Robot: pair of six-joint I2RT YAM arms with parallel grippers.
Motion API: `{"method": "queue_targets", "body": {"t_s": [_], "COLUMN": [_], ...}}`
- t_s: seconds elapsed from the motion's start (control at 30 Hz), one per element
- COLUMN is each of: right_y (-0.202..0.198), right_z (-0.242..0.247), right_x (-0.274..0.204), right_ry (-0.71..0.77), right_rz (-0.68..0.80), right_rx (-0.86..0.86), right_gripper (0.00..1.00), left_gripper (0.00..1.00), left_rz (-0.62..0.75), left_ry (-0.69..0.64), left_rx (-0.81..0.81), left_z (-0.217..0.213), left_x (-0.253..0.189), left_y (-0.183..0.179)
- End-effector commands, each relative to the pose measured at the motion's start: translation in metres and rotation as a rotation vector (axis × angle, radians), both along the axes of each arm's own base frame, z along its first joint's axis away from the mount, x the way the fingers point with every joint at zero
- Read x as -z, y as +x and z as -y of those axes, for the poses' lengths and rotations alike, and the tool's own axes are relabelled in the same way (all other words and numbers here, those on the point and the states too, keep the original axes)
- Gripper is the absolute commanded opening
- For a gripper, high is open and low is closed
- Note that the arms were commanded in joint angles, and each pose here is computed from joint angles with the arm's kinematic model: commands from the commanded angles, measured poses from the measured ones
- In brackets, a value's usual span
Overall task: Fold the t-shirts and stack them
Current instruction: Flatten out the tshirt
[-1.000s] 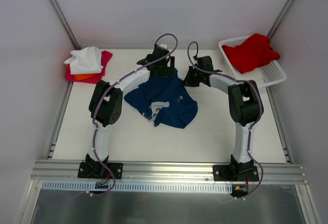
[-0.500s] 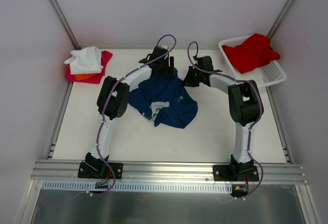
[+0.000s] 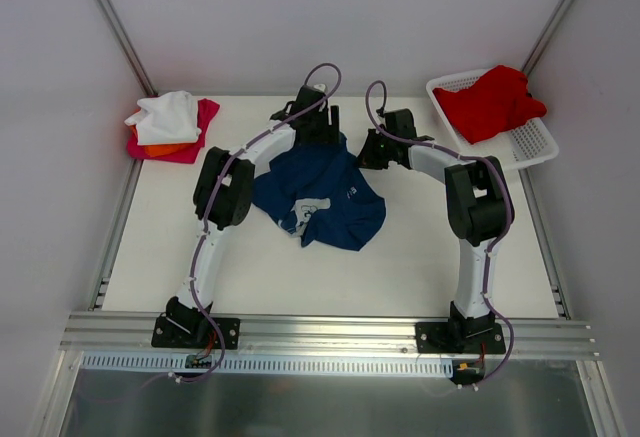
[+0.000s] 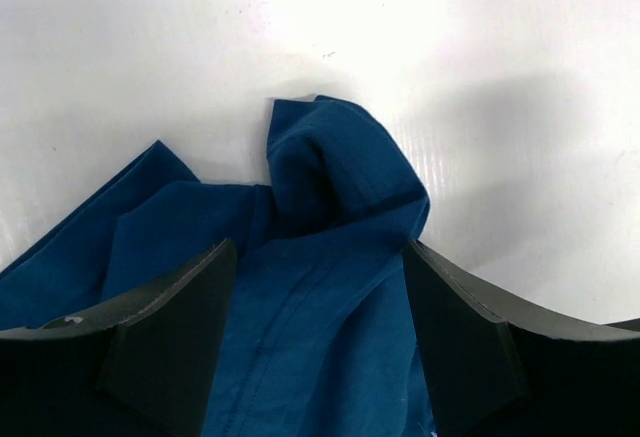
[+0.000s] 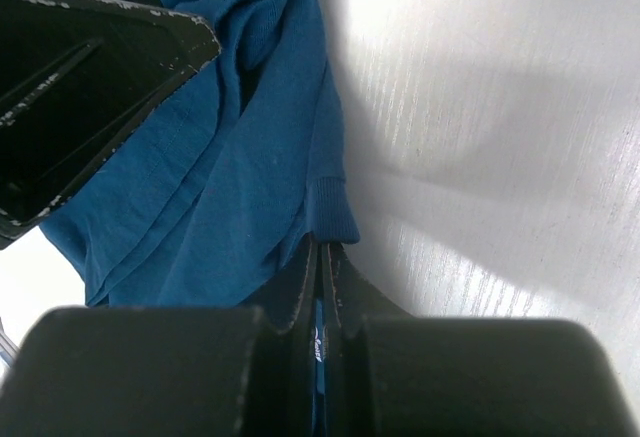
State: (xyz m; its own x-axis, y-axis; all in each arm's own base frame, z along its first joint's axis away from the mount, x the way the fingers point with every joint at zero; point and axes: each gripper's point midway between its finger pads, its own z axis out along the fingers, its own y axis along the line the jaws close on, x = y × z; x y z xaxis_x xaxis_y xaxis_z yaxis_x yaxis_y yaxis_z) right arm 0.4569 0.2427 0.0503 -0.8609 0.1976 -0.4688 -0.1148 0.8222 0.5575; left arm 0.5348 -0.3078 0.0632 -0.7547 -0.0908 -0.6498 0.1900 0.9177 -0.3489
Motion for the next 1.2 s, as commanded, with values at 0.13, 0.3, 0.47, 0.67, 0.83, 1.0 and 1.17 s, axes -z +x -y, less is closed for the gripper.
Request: {"method": "queue_targets", "body": {"t_s": [0.13, 0.3, 0.47, 0.67, 0.83, 1.0, 1.17], "right_y": [0.005, 0.005, 0.006, 0.007, 0.006, 0.006, 0.005], "right_z": [-0.004, -0.003, -0.002, -0.003, -0.002, 0.006, 0.017], "right_x": [-0.021, -0.021, -0.024, -0.025, -0.023, -0.021, -0.019], "right_ry": [0.035, 0.035, 0.036, 0.039, 0.033, 0.018, -0.003], "right_rz": [0.047, 0.049, 0.055, 0.055, 0.053, 0.053, 0.054], "right_rx": [-0.007, -0.005, -0.003, -0.003, -0.001, 0.021, 0.052], "right_gripper": [0.00, 0.00, 0.00, 0.00, 0.00, 0.00, 0.00], "left_gripper": [0.59, 0.56, 0.62, 0.29, 0.00, 0.00, 0.00], "left_rz": [0.000, -0.021, -0.031, -0.044, -0.031, -0.033, -0.059], "left_ry": [-0.073, -0.088, -0.088, -0.088, -0.063, 0.000, 0.059], "left_rx": [0.031, 0.037, 0.040, 0.044, 0.024, -0.037, -0.123], "left_z": [0.018, 0.022, 0.023, 0.024, 0.018, -0.014, -0.063], "left_x": [-0.011, -0.003, -0.001, 0.005, 0.001, 0.002, 0.003], "left_y": [0.003, 0.002, -0.001, -0.003, -0.003, -0.010, -0.025]}}
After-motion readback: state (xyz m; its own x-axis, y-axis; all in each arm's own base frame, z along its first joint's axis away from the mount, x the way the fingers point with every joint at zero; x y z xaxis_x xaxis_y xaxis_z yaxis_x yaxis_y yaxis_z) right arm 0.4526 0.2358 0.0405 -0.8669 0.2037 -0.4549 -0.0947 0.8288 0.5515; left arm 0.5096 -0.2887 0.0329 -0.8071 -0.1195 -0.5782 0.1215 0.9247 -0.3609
